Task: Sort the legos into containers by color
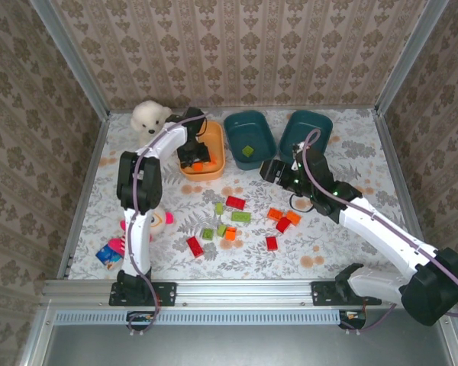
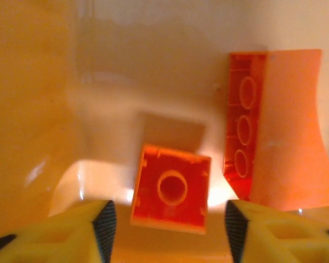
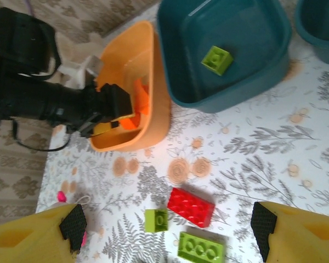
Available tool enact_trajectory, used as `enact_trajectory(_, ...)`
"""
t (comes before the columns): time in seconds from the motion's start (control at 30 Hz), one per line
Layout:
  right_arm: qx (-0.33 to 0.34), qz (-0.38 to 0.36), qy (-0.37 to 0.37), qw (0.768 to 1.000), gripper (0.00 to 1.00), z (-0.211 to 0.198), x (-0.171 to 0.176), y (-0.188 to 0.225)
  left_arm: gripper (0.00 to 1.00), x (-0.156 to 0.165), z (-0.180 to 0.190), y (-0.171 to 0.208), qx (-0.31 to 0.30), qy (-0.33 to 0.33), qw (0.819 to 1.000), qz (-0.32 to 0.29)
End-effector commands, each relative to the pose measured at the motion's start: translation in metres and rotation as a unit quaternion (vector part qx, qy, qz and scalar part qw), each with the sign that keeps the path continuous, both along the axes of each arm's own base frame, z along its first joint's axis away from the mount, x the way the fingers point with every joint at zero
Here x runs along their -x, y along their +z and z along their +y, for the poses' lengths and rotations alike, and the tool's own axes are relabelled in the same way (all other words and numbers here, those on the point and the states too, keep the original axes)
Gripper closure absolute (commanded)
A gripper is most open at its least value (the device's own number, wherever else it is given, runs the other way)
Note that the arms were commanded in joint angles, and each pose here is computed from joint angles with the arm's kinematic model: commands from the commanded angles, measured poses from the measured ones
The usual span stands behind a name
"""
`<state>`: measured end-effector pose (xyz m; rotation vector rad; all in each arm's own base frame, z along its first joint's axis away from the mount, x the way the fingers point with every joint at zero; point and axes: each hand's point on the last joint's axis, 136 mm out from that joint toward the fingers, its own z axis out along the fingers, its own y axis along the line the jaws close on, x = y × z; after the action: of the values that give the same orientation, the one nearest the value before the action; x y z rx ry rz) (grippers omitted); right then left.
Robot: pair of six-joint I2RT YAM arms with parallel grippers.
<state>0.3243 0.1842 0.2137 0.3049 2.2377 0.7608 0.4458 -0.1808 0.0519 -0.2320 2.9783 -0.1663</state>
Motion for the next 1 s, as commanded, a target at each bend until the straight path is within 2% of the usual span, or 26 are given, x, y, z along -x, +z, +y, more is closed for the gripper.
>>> enact_trajectory(0.0, 0.022, 0.065, -0.026, 0.997, 0.18, -0.015, 0.005, -0.025, 0.35, 0.002, -0.004, 0.017, 0.018, -0.007, 1.000, 0.003)
enact_trajectory(0.1, 0.026, 0.109, -0.044, 0.993, 0.18, -0.023, 0.011, -0.042, 0.30, -0.001, -0.006, 0.043, 0.030, -0.008, 0.999, -0.023)
enact_trajectory(0.2, 0.049, 0.164, -0.081, 0.982, 0.19, -0.041, 0.025, -0.064, 0.23, 0.003, -0.019, 0.085, 0.056, -0.037, 0.994, -0.081)
enact_trajectory(0.27, 0.060, 0.219, -0.102, 0.968, 0.19, -0.051, 0.042, -0.084, 0.11, 0.012, -0.036, 0.112, 0.087, -0.079, 0.985, -0.127)
enact_trajectory(0.3, 0.058, 0.252, -0.115, 0.959, 0.20, -0.055, 0.051, -0.096, 0.01, 0.021, -0.049, 0.123, 0.117, -0.107, 0.976, -0.148)
enact_trajectory(0.33, 0.050, 0.276, -0.117, 0.953, 0.21, -0.054, 0.056, -0.104, 0.00, 0.030, -0.059, 0.134, 0.147, -0.130, 0.966, -0.167)
enact_trajectory(0.43, 0.038, 0.332, -0.119, 0.935, 0.24, -0.049, 0.071, -0.122, 0.00, 0.063, -0.087, 0.153, 0.254, -0.185, 0.930, -0.191)
enact_trajectory(0.53, 0.026, 0.372, -0.127, 0.919, 0.26, -0.045, 0.084, -0.134, 0.00, 0.106, -0.104, 0.157, 0.319, -0.225, 0.904, -0.173)
enact_trajectory(0.6, 0.018, 0.393, -0.130, 0.910, 0.27, -0.041, 0.091, -0.145, 0.00, 0.134, -0.110, 0.151, 0.338, -0.241, 0.897, -0.153)
enact_trajectory(0.73, 0.009, 0.425, -0.120, 0.897, 0.34, -0.033, 0.099, -0.165, 0.01, 0.179, -0.106, 0.135, 0.343, -0.237, 0.899, -0.133)
enact_trajectory(0.97, 0.033, 0.437, -0.120, 0.891, 0.38, -0.033, 0.104, -0.184, 0.01, 0.213, -0.089, 0.119, 0.351, -0.196, 0.906, -0.132)
